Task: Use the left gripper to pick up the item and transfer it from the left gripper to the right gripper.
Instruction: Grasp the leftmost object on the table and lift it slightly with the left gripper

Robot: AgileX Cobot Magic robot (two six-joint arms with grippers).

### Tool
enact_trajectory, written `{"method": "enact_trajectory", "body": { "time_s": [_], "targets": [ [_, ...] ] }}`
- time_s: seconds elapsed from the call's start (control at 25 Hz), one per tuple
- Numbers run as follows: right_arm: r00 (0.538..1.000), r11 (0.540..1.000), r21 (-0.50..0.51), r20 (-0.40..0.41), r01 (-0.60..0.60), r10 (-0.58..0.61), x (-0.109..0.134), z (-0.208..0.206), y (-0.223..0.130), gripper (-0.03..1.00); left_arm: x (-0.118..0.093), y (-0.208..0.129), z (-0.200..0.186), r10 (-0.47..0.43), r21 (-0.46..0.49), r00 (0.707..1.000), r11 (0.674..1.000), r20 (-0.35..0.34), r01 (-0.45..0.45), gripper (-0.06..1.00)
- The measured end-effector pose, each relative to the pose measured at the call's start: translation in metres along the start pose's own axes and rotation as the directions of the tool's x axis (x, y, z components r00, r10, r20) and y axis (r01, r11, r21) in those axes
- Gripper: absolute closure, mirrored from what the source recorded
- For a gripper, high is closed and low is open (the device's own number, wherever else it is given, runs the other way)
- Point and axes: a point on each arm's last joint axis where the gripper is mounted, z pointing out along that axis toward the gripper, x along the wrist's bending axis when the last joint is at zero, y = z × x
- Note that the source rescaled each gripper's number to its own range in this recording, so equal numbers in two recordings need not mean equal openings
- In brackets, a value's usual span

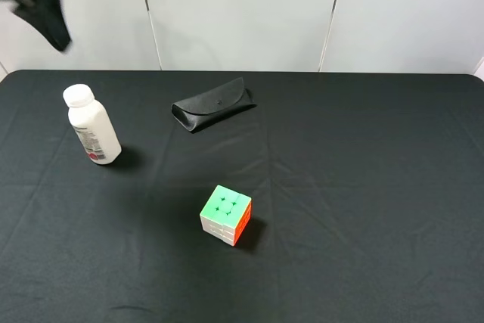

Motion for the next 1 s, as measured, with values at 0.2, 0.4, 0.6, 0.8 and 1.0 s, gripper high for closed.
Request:
{"method": "enact_trajectory", "body": {
  "time_s": [0.2,0.4,0.6,0.8,1.0],
  "targets": [
    [1.000,1.000,0.000,0.000,0.000,0.000,0.000,0.000,0.000,-0.03,0.001,0.015,0.045,0.008,0.126,1.000,0.992,0.004,-0.009,-0.04],
    [1.000,1.000,0.000,0.000,0.000,0.000,0.000,0.000,0.000,-0.03,0.002,0.021,0.074,0.036,0.207,0.999,0.978,0.010,-0.038,-0.04],
    [1.000,1.000,0.000,0.000,0.000,0.000,0.000,0.000,0.000,-0.03,0.003,0.025,0.099,0.046,0.261,0.999,0.964,0.019,-0.049,-0.04],
    [1.000,1.000,0.000,0.000,0.000,0.000,0.000,0.000,0.000,-0.03,0.004,0.026,0.122,0.055,0.276,0.998,0.959,0.024,-0.060,-0.04],
    [1.000,1.000,0.000,0.000,0.000,0.000,0.000,0.000,0.000,-0.03,0.005,0.024,0.136,0.075,0.238,0.997,0.968,0.025,-0.079,-0.04]
  ]
}}
